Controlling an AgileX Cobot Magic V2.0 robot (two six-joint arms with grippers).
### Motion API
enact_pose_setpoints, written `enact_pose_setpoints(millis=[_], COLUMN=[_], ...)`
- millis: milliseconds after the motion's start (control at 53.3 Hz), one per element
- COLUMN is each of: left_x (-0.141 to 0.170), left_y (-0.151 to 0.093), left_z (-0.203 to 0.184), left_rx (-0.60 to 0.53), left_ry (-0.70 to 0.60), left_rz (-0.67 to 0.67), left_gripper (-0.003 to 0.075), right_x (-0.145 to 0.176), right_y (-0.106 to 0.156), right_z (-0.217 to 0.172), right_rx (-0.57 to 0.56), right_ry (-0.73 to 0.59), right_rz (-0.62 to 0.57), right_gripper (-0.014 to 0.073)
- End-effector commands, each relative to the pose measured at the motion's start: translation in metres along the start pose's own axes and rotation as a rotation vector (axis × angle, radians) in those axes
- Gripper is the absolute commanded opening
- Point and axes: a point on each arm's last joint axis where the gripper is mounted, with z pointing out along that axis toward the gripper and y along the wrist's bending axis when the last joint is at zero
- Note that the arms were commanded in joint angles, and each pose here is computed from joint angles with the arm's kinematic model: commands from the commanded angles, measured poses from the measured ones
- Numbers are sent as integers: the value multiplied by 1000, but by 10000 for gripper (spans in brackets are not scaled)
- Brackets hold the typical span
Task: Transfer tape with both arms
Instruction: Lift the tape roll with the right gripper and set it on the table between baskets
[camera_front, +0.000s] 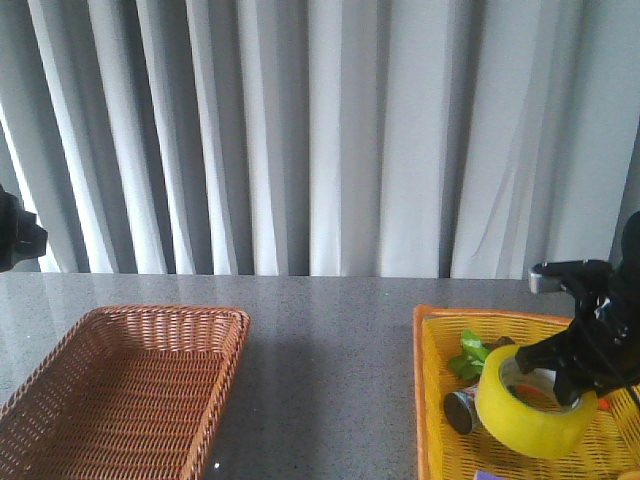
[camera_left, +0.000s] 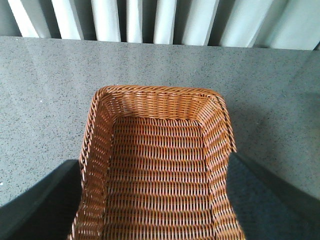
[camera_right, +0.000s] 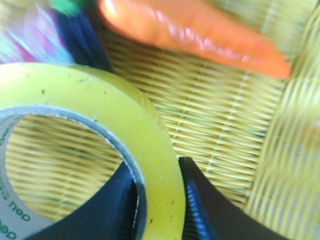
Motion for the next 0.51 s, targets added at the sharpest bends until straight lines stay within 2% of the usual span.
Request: enact_pose_setpoints(millis=[0,131,281,394,488], left_x=[-14,-13,-13,-13,-12], left_y=[-4,-4,-4,-4,-4], left_z=[-18,-17,-17,-17,-17], left_rx=[26,24,24,23,22], left_ry=[-119,-101,-101,-101,-93], left_rz=[-4,-4,-4,-4,-3], left_gripper=[576,576,576,576,576], right_x=[-1,5,9,4,-3], right_y=[2,6,21,47,83], right_z=[-62,-91,-110,-118,-128], right_rx=[-4,-29,-176,-269,-296], right_ry=[-188,-268,-340,-370,-393], right_rz=[-7,-36,-94,-180,-291], right_gripper=[-3,-2,-2,-2,-2])
